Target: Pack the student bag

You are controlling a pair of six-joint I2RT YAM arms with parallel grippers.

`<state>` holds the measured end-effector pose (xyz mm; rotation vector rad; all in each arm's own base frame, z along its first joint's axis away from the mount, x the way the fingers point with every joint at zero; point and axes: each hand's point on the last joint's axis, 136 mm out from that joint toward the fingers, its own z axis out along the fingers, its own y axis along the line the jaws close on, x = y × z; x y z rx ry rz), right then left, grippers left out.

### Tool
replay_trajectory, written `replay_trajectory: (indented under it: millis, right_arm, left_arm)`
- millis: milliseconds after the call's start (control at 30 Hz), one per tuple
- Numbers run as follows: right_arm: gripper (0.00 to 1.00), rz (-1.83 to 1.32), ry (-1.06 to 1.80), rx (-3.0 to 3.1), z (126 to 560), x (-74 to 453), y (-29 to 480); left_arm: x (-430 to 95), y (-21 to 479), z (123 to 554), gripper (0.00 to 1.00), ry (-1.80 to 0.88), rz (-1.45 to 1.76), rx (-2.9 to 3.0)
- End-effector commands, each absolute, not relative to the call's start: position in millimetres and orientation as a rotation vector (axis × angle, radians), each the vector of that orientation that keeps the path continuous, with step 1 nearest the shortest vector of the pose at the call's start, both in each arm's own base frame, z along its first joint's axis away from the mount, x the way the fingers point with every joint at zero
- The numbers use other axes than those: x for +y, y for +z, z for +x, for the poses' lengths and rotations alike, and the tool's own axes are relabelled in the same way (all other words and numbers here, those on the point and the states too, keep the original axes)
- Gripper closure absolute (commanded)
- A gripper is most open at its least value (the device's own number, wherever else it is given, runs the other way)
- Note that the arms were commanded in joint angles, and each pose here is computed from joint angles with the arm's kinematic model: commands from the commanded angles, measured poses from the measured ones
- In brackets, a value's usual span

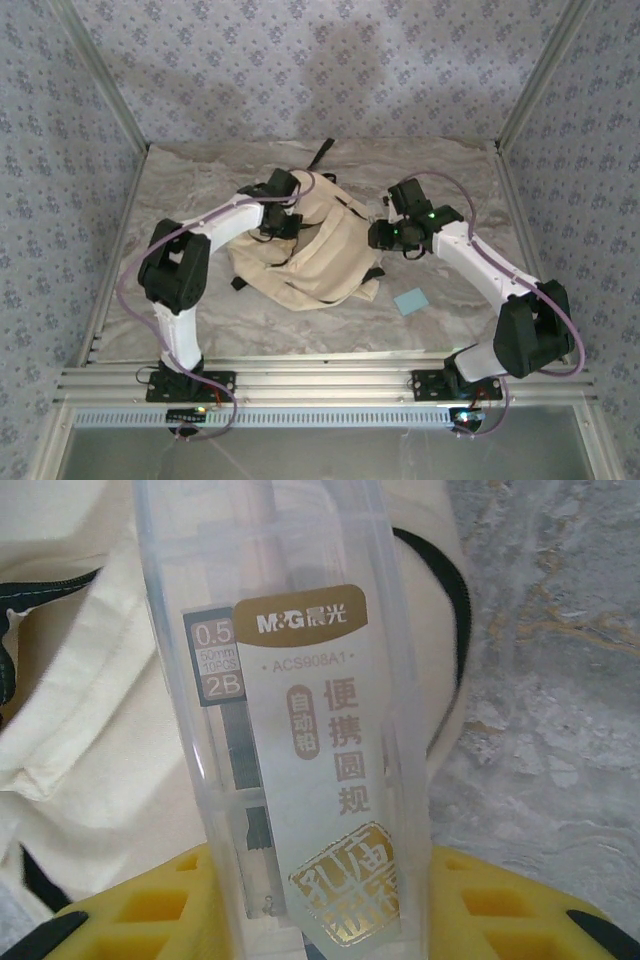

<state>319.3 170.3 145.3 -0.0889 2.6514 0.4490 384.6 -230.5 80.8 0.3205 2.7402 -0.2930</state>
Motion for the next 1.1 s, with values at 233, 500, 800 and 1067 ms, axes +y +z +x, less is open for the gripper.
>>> replay_trajectory:
  millis: [233, 500, 800, 1067]
  right_arm:
    - [0.69, -0.238, 0.890, 2.566, 326, 269, 174]
    - [0.70, -0.384, 1.013, 2.736, 297, 300, 137]
    - [0.71, -0.430, 0.955, 2.901, 269, 292, 104]
    - [0.70, -0.486, 0.991, 2.859, 306, 320, 110]
  left_arm:
    - [-241, 180, 386, 1.00, -0.691, 0.196, 2.539]
    - [-244, 166, 388, 1.00, -0.716, 0.188, 2.552]
    - [-244, 159, 391, 1.00, -0.731, 0.162, 2.556]
    - [-249, 161, 385, 1.00, -0.781, 0.173, 2.559]
